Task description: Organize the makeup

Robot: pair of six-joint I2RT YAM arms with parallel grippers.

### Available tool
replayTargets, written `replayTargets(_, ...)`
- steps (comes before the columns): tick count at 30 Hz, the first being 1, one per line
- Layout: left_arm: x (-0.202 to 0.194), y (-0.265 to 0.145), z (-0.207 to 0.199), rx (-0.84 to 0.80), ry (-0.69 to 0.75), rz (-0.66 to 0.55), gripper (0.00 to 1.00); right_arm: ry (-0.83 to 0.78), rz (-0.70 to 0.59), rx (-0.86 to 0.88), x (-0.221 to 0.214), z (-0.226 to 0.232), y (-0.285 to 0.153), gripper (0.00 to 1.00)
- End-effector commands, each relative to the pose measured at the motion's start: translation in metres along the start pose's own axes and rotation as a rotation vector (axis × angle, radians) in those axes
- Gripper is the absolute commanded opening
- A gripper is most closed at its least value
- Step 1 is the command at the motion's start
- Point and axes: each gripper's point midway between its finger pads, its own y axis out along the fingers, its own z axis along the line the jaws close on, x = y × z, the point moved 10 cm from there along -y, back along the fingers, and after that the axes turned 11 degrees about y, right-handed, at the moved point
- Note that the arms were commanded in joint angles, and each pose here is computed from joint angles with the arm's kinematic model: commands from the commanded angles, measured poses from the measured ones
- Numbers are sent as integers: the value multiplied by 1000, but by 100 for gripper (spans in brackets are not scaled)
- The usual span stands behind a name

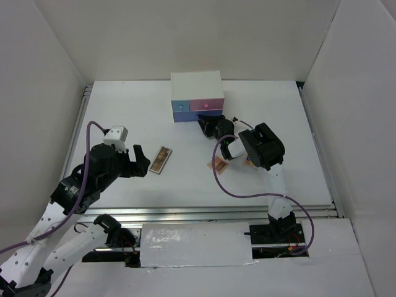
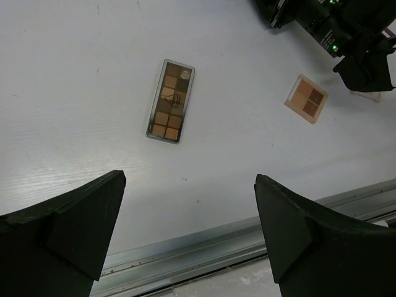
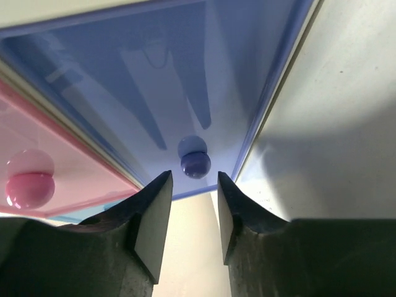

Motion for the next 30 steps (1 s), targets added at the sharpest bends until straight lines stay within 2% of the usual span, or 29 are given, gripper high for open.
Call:
replayTargets(1, 6, 4, 0, 9, 4, -24, 100, 6, 5, 3, -2, 6, 9, 44)
replayTargets(16, 6, 2, 0, -10, 3, -40, 99, 61, -80, -21, 1, 2, 20, 44)
replayTargets(20, 6, 0, 0, -19, 5, -47, 99, 48, -93, -41, -1, 4, 25, 40)
replayTargets(24, 6, -2, -1, -29, 6, -58, 99, 41, -113, -75, -2, 5, 29, 30)
replayTargets(28, 7, -2, -2, -45, 12, -61, 99, 45, -128, -66, -1, 6, 30, 28)
replayTargets(30, 7, -2, -2, -52, 15, -60, 99, 41, -131, -61, -1, 7, 30, 20)
